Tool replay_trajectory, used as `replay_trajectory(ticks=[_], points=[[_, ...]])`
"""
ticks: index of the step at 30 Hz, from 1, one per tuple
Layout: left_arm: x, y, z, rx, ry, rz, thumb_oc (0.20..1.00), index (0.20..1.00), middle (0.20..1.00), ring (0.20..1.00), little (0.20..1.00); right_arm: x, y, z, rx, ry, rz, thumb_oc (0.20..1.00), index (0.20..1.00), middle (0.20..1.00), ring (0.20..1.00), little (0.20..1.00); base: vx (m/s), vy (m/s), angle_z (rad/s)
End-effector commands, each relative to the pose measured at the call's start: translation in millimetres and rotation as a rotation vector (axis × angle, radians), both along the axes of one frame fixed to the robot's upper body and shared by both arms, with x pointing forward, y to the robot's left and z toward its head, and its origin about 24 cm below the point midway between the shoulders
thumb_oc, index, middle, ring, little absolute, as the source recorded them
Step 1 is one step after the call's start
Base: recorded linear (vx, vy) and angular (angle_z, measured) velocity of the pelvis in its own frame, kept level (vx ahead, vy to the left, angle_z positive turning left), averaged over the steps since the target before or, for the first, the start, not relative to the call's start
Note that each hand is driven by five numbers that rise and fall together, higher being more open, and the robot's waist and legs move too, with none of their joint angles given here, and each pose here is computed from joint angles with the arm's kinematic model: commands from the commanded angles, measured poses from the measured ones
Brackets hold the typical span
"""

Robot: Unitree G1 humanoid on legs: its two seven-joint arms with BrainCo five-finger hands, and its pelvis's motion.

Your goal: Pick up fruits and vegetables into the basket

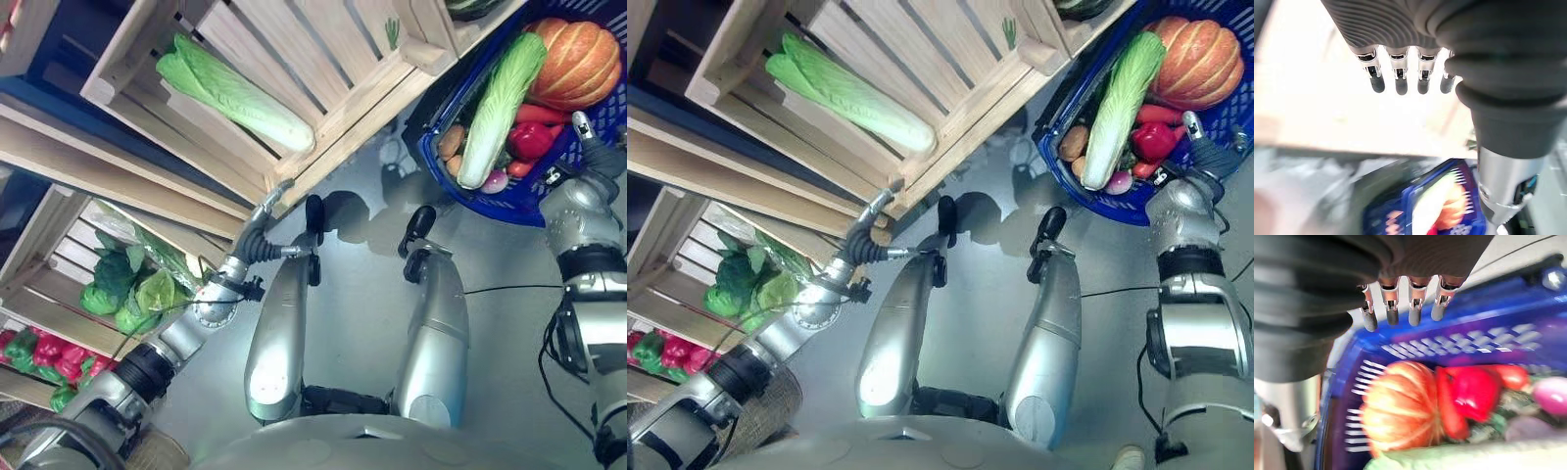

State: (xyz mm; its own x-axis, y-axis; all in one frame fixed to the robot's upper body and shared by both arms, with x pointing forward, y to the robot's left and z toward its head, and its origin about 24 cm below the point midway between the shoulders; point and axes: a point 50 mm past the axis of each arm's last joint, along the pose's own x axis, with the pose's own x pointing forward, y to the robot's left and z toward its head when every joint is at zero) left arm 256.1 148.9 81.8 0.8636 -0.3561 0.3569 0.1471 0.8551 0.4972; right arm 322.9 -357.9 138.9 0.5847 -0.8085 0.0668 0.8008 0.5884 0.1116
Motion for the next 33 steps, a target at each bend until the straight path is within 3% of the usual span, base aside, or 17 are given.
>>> replay_trajectory(ticks=[1, 6, 11, 17, 22, 27, 30, 33], points=[[-17, -12, 19, -0.069, -0.140, -0.087, 1.000, 1.000, 1.000, 1.000, 1.000, -25, -17, 19, -0.159, -0.109, -0.088, 1.000, 1.000, 1.000, 1.000, 1.000, 0.03, 0.100, -0.06], [-17, 3, 51, 0.051, -0.405, 0.025, 1.000, 1.000, 1.000, 1.000, 1.000, -45, 13, 5, -0.294, -0.176, -0.003, 1.000, 1.000, 1.000, 1.000, 1.000, 0.05, 0.082, -0.08], [-15, 35, 94, 0.323, -0.754, 0.251, 1.000, 1.000, 1.000, 1.000, 1.000, -65, 37, 8, -0.459, -0.212, 0.128, 1.000, 1.000, 1.000, 1.000, 1.000, 0.08, 0.090, -0.06], [-18, 70, 121, 0.529, -0.951, 0.470, 1.000, 1.000, 1.000, 1.000, 1.000, -85, 49, 17, -0.585, -0.236, 0.230, 1.000, 1.000, 1.000, 1.000, 1.000, 0.13, 0.134, -0.07], [-5, 95, 126, 0.781, -0.946, 0.647, 1.000, 1.000, 1.000, 1.000, 1.000, -88, 55, 32, -0.642, -0.257, 0.337, 1.000, 1.000, 1.000, 1.000, 1.000, 0.13, 0.196, -0.12], [14, 105, 118, 0.965, -0.841, 0.683, 1.000, 1.000, 1.000, 1.000, 1.000, -86, 64, 48, -0.687, -0.265, 0.452, 1.000, 1.000, 1.000, 1.000, 1.000, 0.07, 0.177, -0.17], [29, 103, 108, 0.935, -0.719, 0.637, 1.000, 1.000, 1.000, 1.000, 1.000, -82, 70, 52, -0.694, -0.264, 0.507, 1.000, 1.000, 1.000, 1.000, 1.000, 0.02, 0.136, -0.18], [50, 96, 83, 0.819, -0.455, 0.549, 1.000, 1.000, 1.000, 1.000, 1.000, -76, 84, 54, -0.704, -0.275, 0.568, 1.000, 1.000, 1.000, 1.000, 1.000, 0.00, 0.108, -0.23]])
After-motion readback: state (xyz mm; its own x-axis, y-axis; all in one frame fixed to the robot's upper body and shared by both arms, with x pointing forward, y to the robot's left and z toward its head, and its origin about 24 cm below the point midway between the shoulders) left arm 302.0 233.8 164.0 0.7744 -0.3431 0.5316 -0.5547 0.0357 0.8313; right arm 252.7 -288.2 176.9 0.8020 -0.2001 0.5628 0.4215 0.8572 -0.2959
